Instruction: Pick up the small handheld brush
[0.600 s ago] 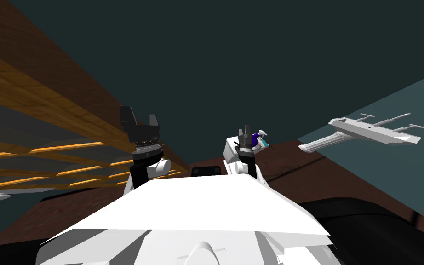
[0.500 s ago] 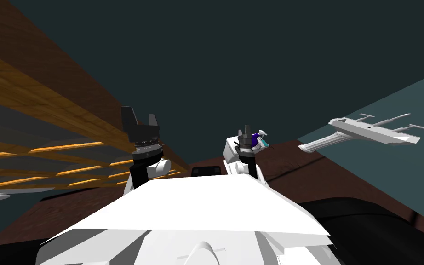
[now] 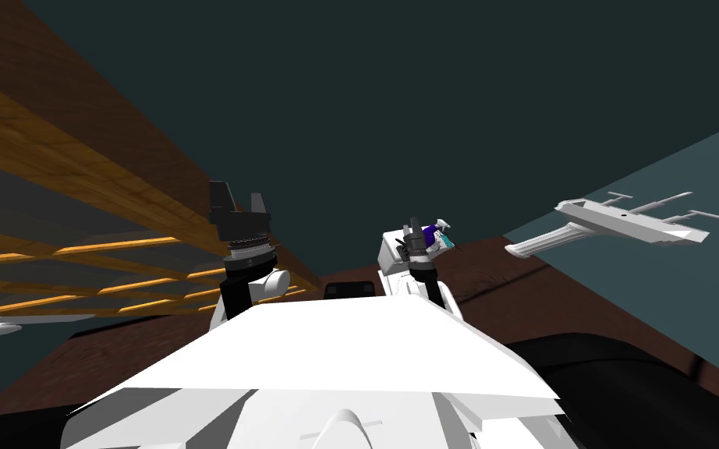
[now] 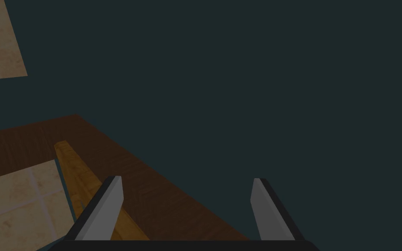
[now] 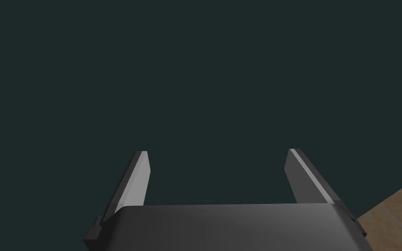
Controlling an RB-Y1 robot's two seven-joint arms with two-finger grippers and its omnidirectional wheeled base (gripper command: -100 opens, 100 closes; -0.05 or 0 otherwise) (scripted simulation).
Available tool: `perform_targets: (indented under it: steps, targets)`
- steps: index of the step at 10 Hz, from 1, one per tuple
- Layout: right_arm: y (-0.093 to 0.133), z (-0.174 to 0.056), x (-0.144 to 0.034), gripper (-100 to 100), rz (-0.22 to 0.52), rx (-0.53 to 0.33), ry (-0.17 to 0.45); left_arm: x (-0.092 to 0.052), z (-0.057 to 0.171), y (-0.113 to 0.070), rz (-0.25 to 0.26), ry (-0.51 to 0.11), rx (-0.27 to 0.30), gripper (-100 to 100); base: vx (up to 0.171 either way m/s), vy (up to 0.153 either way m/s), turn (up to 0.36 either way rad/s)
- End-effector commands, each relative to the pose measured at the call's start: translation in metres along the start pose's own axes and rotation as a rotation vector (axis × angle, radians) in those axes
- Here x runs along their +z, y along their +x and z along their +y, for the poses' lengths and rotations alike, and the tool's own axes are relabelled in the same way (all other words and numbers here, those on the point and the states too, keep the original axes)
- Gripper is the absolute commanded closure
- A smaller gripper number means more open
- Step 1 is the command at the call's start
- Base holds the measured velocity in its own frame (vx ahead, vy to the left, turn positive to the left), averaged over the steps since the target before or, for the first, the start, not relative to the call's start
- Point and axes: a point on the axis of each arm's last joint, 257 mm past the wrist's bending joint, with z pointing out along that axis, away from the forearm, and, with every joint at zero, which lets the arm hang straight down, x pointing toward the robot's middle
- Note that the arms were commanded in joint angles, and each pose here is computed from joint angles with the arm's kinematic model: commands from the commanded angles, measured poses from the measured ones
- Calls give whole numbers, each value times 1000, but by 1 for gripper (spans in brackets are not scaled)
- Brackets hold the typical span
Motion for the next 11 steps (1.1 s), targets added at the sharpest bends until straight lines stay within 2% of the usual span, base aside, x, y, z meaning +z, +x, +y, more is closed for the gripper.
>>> perform_targets:
  steps: [1,4,5,6,7,10,11]
  targets:
    - [2,-9,-7,-100,44,-35,27,0,0,0,0,0,0,0,-27,-13,1]
    - [4,-26,-22,-100,121,-99,81,0,0,0,0,0,0,0,-37,-19,-2]
    - [6,-26,-22,-100,140,-110,81,0,0,0,0,0,0,0,-27,-10,-2]
    - [5,-36,-31,-100,170,-136,111,0,0,0,0,0,0,0,-40,-14,-5]
    - [7,-36,-31,-100,191,-148,111,0,0,0,0,0,0,0,-33,-11,-4]
    - [5,-57,-51,-100,278,-218,176,0,0,0,0,0,0,0,-40,-18,-5]
    - [7,-57,-52,-100,302,-231,175,0,0,0,0,0,0,0,-37,-20,-2]
